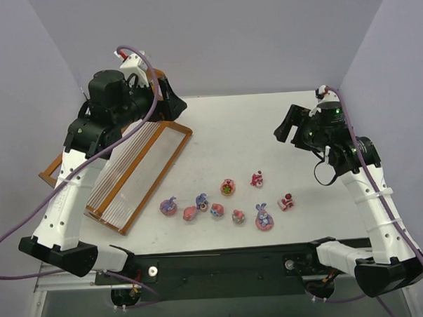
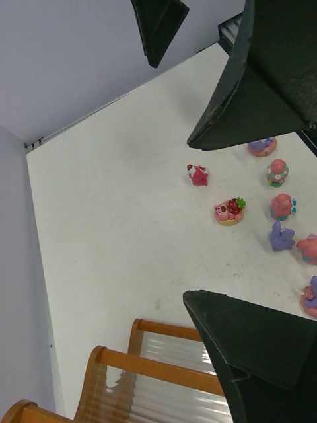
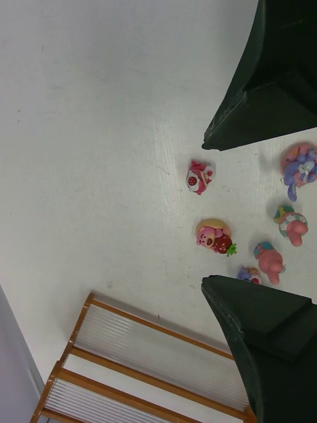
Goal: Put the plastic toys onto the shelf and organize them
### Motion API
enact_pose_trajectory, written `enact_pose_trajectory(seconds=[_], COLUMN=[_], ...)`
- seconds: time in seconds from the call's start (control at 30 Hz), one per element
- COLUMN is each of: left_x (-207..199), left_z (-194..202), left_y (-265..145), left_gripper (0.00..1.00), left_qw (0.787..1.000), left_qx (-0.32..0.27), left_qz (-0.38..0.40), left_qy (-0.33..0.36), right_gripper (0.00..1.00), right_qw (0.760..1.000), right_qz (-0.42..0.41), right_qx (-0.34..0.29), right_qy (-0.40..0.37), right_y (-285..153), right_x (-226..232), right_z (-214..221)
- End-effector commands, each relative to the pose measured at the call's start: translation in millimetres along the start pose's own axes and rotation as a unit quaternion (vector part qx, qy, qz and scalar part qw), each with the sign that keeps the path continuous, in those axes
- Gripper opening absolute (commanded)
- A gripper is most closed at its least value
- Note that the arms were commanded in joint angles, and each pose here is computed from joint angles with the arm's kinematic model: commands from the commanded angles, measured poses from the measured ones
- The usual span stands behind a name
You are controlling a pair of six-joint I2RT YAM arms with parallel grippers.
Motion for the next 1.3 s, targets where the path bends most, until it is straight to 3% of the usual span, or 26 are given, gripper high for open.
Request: enact_pose_trajectory(seconds=[0.0, 0.17, 0.27, 0.47, 0.9, 1.27], left_x=[-3, -3, 5, 18, 18, 24], left_z=[3, 7, 7, 4, 17, 24], left_y=[-6, -24, -31, -34, -35, -34], left_gripper=[0.97, 0.97, 0.97, 0.97, 0.97, 0.97], left_qw=[1.000, 0.996, 0.995, 0.995, 0.997, 0.995], left_qx=[-0.011, -0.070, -0.092, -0.083, -0.058, -0.046], left_qz=[0.027, 0.045, 0.002, -0.050, -0.039, -0.082], left_qy=[0.009, 0.027, 0.025, -0.001, -0.021, -0.035], right_gripper=[0.79, 0.79, 0.75, 0.72, 0.64, 0.58], right_qw=[1.000, 0.998, 0.997, 0.996, 0.979, 0.957], right_qz=[0.015, 0.033, 0.030, 0.054, 0.085, 0.151], right_qx=[0.013, 0.034, 0.055, 0.075, 0.177, 0.233], right_qy=[0.019, 0.034, 0.037, -0.005, -0.054, -0.086], right_y=[-9, -10, -8, 2, 62, 113], right_x=[-2, -6, -2, 31, 114, 122], right_z=[6, 17, 23, 50, 147, 196])
Point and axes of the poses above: each gripper's point midway between its finger pads, its own y axis out along the fingers, its own x axis along the line the jaws close on, z = x × y, the point moved 10 cm from there along -y, back along the fingers, and after that the axes turned 3 degrees about -y, right-handed, at the moved point
